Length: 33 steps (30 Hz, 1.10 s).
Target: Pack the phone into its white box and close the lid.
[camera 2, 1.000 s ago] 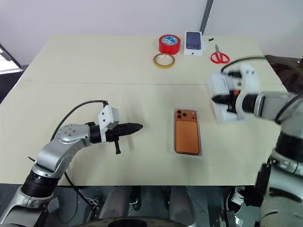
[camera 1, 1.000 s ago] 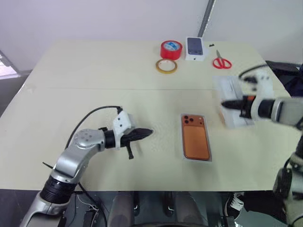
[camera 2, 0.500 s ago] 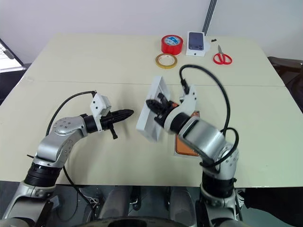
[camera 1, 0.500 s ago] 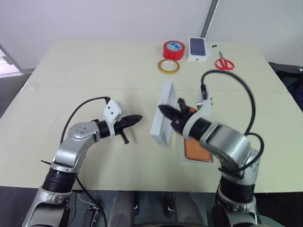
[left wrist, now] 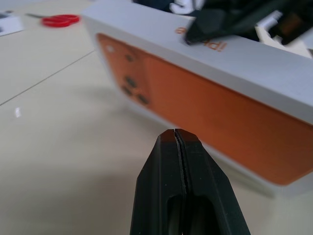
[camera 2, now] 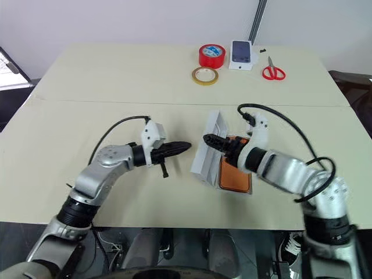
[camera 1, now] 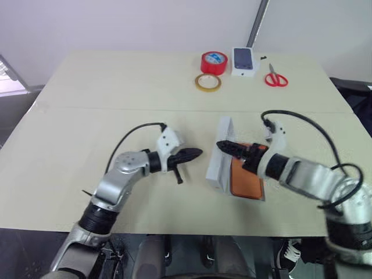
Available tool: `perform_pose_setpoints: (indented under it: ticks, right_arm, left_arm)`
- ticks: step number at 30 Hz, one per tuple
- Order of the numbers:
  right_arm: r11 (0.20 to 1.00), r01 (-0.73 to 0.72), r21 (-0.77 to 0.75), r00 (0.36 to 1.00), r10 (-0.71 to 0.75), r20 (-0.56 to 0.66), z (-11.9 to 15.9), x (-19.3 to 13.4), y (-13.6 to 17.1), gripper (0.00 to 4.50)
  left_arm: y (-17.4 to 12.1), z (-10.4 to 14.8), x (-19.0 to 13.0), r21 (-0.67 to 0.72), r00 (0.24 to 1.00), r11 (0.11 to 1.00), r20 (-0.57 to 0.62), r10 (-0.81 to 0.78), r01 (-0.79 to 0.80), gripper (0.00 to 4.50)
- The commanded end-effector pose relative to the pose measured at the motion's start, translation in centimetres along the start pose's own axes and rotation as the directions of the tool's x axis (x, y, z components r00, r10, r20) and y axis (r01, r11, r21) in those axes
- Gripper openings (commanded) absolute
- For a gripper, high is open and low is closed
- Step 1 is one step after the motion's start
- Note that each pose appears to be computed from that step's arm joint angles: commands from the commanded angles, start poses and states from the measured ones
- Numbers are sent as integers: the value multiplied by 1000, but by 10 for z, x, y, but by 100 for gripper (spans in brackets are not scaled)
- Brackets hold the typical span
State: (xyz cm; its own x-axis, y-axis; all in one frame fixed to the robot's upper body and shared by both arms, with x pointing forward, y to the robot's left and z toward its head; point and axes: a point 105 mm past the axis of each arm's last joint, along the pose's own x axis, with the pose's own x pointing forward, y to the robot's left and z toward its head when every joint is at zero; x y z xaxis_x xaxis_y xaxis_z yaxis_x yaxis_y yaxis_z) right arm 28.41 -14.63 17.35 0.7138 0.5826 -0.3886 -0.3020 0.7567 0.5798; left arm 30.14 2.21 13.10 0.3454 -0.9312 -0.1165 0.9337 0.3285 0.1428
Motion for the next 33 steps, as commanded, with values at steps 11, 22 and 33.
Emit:
perform_pose_setpoints:
  ticks: [11, 22, 33]
  right_arm:
    - [951, 139, -275, 974, -181, -136, 21, -34, -32, 392]
    - [830, 171, -530, 968, -243, -67, 32, -28, -42, 151]
    - [771, -84, -631, 969, -84, -232, -5, -9, -12, 5]
  left_arm:
    - [-17, 11, 29, 26, 996, 996, 23, -81, 81, 0]
    - [-14, 16, 35, 32, 996, 996, 30, -84, 83, 0]
    - [-10, 26, 41, 50, 995, 995, 56, -84, 81, 0]
